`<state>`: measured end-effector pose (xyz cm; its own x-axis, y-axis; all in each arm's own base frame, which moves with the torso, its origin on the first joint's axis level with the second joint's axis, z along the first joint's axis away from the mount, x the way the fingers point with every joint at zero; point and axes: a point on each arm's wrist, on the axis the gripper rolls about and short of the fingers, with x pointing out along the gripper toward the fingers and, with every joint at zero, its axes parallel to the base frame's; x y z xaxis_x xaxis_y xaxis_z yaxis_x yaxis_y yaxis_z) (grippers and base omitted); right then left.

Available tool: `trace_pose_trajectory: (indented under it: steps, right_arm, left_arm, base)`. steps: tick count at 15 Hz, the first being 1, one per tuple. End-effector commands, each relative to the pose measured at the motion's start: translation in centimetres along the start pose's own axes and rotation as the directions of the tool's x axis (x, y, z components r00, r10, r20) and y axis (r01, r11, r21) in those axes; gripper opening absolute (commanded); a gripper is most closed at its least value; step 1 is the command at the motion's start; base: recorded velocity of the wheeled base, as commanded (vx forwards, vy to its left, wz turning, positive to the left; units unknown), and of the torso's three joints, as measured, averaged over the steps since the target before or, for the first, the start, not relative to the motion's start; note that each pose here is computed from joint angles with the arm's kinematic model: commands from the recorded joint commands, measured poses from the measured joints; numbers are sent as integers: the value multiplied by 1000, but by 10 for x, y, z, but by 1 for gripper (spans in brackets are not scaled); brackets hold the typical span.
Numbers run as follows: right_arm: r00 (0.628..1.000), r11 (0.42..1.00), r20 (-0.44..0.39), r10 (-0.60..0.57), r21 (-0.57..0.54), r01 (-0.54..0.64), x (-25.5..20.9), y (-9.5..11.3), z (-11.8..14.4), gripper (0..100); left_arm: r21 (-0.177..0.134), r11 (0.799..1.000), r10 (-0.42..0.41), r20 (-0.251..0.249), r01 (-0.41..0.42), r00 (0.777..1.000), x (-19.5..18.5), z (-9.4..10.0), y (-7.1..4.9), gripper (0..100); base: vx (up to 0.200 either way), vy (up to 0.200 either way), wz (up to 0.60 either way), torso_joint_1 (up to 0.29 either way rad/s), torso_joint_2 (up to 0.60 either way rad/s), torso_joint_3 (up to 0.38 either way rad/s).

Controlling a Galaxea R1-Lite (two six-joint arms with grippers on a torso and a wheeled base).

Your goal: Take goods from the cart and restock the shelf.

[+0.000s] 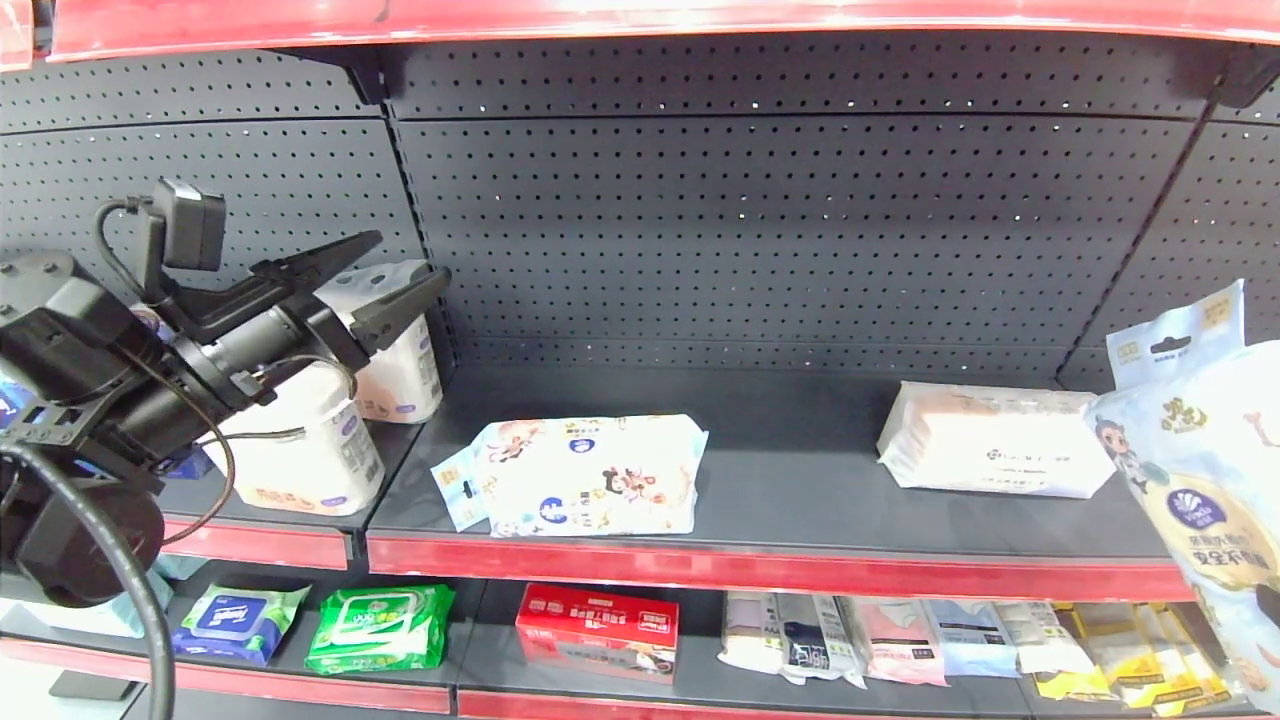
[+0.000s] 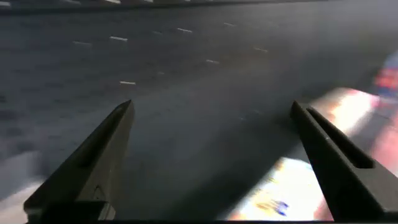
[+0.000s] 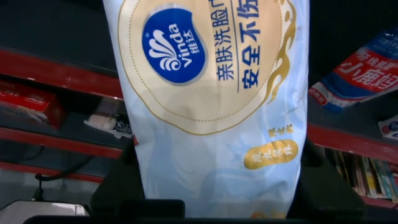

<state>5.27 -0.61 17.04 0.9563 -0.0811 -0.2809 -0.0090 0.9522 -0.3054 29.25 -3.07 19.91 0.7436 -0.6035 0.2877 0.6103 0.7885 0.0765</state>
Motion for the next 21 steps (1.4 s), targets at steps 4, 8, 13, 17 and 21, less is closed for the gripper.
trace_pose_trajectory:
  steps: [4,8,13,17,21]
  right_arm:
    - [1000,1000,2,3,-2,-3,7,-6,15,0]
    - [996,995,24,87,-48,-85,7,1,17,0]
    - [988,986,14,154,-64,-153,16,3,24,0]
    - [986,986,40,160,-42,-159,15,2,31,0]
    - [987,988,51,156,-28,-154,13,1,31,0]
  left_arm:
    - [-4,987,159,-53,-159,986,-29,6,-16,100]
    - [18,939,340,-194,-343,920,-67,16,-33,100]
    - [40,909,412,-243,-415,878,-111,25,-62,100]
    - [25,917,387,-290,-397,875,-145,43,-91,100]
    - [31,907,410,-296,-420,863,-167,51,-107,100]
  base:
    - [0,0,0,0,0,0]
    - [0,0,0,0,0,0]
    - [0,0,0,0,0,0]
    - [0,0,0,0,0,0]
    - [0,0,0,0,0,0]
